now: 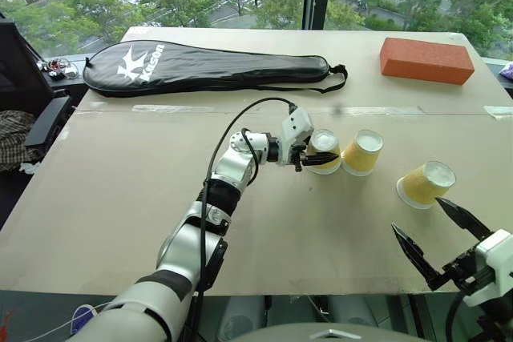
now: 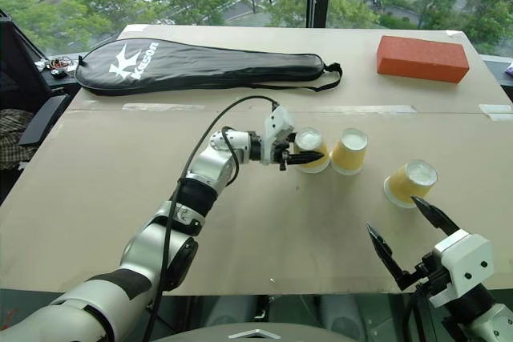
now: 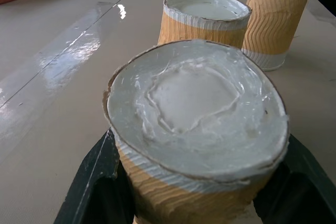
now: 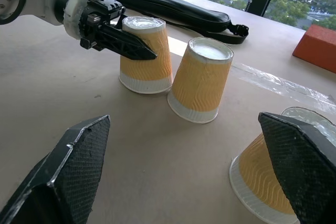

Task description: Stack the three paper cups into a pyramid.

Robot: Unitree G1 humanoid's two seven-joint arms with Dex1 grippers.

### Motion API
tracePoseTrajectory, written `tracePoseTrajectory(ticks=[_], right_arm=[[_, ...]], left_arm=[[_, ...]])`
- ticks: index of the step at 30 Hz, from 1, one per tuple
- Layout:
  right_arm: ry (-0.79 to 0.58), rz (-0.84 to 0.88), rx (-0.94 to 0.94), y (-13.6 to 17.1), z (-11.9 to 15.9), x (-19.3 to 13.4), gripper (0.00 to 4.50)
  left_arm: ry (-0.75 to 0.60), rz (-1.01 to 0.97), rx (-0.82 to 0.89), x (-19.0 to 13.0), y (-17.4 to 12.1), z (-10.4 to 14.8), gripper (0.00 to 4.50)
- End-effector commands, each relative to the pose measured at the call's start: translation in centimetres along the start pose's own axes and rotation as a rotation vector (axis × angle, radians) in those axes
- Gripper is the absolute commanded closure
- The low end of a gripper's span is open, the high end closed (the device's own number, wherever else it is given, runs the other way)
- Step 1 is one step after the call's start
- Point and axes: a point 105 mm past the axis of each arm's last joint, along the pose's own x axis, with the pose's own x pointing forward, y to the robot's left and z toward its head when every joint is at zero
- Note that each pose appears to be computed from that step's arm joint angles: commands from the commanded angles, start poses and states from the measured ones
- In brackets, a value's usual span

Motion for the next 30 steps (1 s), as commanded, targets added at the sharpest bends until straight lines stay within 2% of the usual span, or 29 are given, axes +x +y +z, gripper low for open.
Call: tracePoseTrajectory(ticks=[1,3,4,5,13,18,24,30], right_arm=[[-0.028,-0.022,-0.050,-0.4,1.3,0.1,0.00],[-0.027,-0.031,-0.052,-0.6,1.4,0.1,0.00],[-0.023,-0.046,-0.055,-0.8,1.3,0.3,0.00],[-0.019,-0.058,-0.057,-1.0,1.2,0.5,0.00],[0.100,-0.229,-0.038,-4.2,-1.0,2.0,0.00],[0.121,-0.350,-0.007,-7.0,-2.1,3.6,0.00],[0.140,-0.400,0.042,-8.5,-3.1,4.2,0.00],[0.163,-0.389,0.092,-9.2,-4.4,4.4,0.00]], left_arm=[[0.001,-0.026,0.005,0.6,-0.5,0.2,1.39],[-0.008,-0.053,0.001,0.5,-0.8,0.3,0.75],[-0.015,-0.053,0.003,0.4,-0.9,0.5,0.16],[-0.020,-0.054,0.006,0.2,-1.0,0.6,0.07],[-0.053,-0.018,-0.014,-2.1,-1.4,1.7,0.07],[-0.063,0.039,-0.017,-5.9,-1.8,2.0,0.07],[-0.105,-0.131,-0.037,-10.0,-6.6,3.4,0.07],[-0.144,-0.291,-0.057,-12.5,-11.1,5.7,0.07]])
